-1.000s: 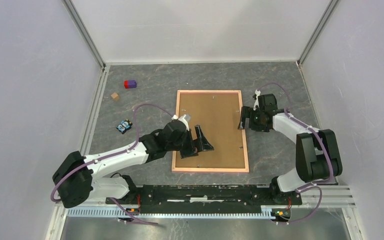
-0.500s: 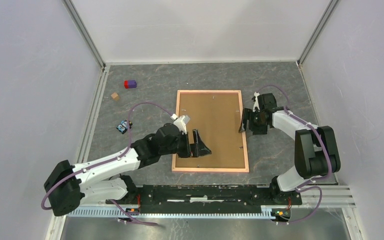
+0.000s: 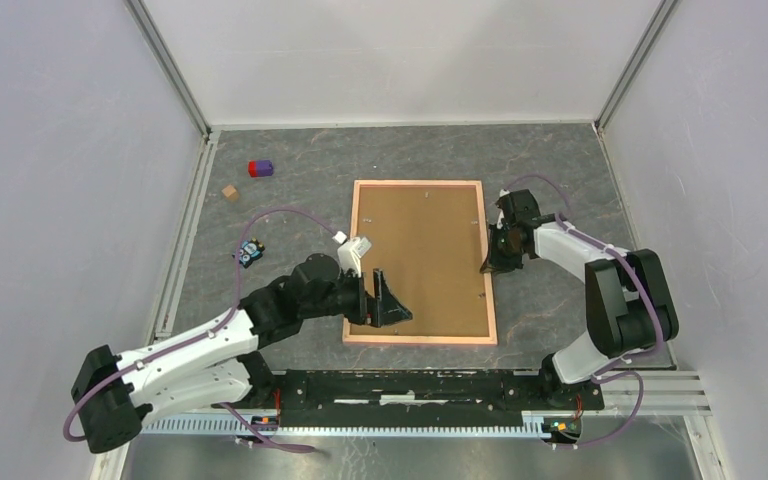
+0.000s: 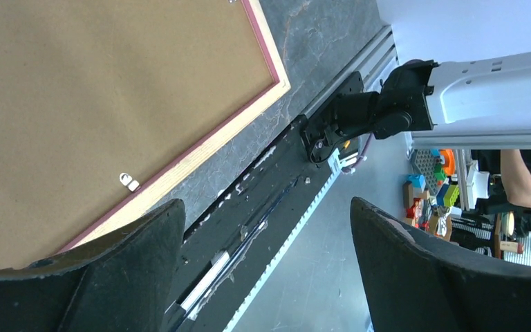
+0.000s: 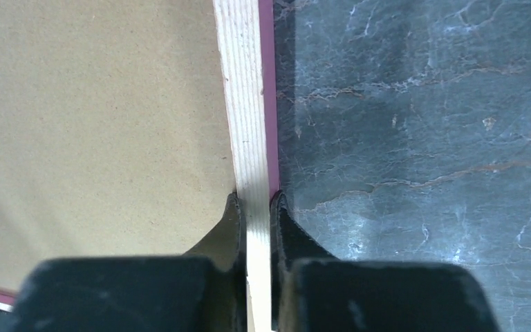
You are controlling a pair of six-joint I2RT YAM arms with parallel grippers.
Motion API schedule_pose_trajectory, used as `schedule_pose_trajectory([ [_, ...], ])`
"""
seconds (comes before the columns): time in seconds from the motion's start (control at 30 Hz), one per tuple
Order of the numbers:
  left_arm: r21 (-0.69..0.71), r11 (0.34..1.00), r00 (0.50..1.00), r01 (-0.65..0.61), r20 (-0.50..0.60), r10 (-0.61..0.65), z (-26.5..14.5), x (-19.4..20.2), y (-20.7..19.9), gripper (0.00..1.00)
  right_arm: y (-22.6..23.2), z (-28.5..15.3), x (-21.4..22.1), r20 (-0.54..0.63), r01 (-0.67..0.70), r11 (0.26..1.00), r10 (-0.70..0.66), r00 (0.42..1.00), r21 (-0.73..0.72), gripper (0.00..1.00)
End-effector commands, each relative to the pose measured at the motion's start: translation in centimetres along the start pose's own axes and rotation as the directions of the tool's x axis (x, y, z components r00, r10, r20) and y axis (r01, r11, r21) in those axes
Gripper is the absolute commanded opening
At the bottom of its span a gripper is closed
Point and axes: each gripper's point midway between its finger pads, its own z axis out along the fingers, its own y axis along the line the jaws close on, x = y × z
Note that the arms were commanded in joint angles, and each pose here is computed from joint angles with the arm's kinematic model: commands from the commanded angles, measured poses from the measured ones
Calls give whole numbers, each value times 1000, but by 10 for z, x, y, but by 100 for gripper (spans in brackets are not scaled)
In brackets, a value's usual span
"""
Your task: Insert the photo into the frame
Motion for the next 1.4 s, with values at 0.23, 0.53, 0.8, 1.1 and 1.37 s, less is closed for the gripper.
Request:
schedule_pose_trajectory([
  [0.23, -57, 992, 991, 116, -65, -119, -16, 30, 17, 84, -25, 17, 51, 52, -478, 870, 475, 878, 123, 0],
  [0.53, -239, 884, 912, 401, 16, -410, 16, 36, 56, 88, -29, 8, 56, 190, -736, 677, 721, 666, 13, 0],
  [0.8, -332, 798, 861, 503, 106, -498, 64, 11, 66, 97, -7, -1, 55, 179, -664, 744, 665, 725, -73, 5],
  [1.1, -443, 660, 780, 607, 174, -601, 111, 14, 93, 74, -2, -55, -8, 451, -160, 984, 178, 875, -78, 68],
  [1.37, -624, 542, 798, 563, 240, -553, 115, 23, 134, 47, -15, -96, -28, 580, 132, 986, -164, 798, 98, 80],
])
